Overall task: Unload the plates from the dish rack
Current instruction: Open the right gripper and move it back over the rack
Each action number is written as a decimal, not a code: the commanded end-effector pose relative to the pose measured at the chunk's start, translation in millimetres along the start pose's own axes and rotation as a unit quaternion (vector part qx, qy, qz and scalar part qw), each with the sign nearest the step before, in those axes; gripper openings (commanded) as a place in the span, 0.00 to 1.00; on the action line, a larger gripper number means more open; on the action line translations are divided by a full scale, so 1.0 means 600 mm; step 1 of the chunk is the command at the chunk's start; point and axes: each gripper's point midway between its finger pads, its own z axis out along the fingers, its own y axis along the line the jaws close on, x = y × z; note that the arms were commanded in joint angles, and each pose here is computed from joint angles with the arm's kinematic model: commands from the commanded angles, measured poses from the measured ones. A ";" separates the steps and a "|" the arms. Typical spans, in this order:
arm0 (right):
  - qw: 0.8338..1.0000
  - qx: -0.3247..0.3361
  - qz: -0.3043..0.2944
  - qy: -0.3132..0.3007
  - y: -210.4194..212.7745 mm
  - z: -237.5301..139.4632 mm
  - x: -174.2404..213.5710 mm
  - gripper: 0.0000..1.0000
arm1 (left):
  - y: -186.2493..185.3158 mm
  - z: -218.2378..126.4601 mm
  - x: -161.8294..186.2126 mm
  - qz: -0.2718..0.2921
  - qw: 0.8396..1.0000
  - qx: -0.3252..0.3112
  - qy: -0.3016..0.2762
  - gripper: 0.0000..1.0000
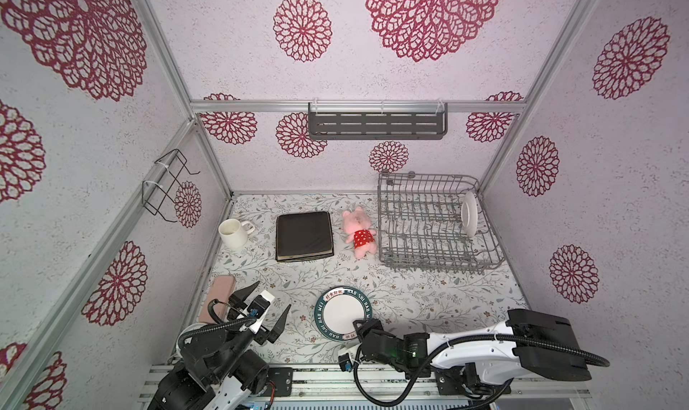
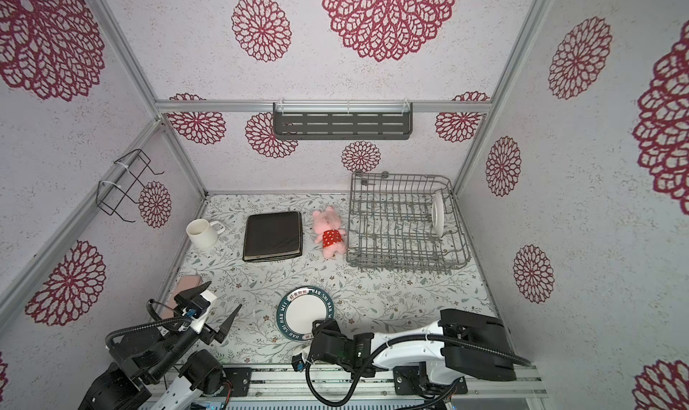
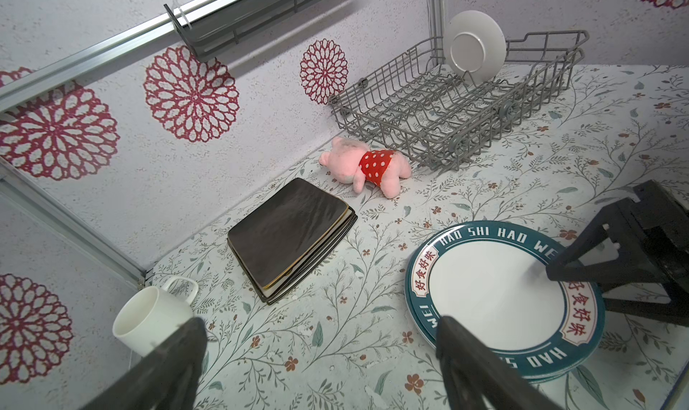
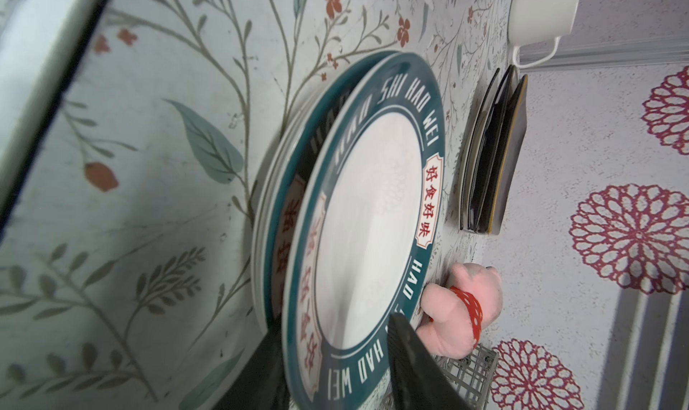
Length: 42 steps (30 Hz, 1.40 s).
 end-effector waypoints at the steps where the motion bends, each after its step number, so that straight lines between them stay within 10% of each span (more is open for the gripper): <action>1: 1.000 -0.001 0.017 -0.018 -0.016 -0.014 -0.017 0.47 | -0.006 0.001 -0.006 0.008 1.000 0.009 -0.014 0.97; 25: 0.998 -0.038 0.035 -0.029 -0.019 -0.023 -0.026 0.67 | -0.006 0.001 -0.005 0.009 1.000 0.009 -0.012 0.97; 30: 0.988 -0.008 0.150 -0.033 -0.094 -0.054 -0.006 0.75 | -0.006 0.004 -0.003 0.009 1.000 0.008 -0.007 0.97; 33: 0.954 0.036 0.296 -0.028 -0.189 -0.087 0.048 0.79 | -0.007 0.006 -0.002 0.010 1.000 0.010 -0.003 0.97; 42: 0.760 0.206 0.615 0.045 -0.383 -0.207 0.411 0.87 | -0.011 0.012 0.002 0.013 1.000 0.015 0.006 0.97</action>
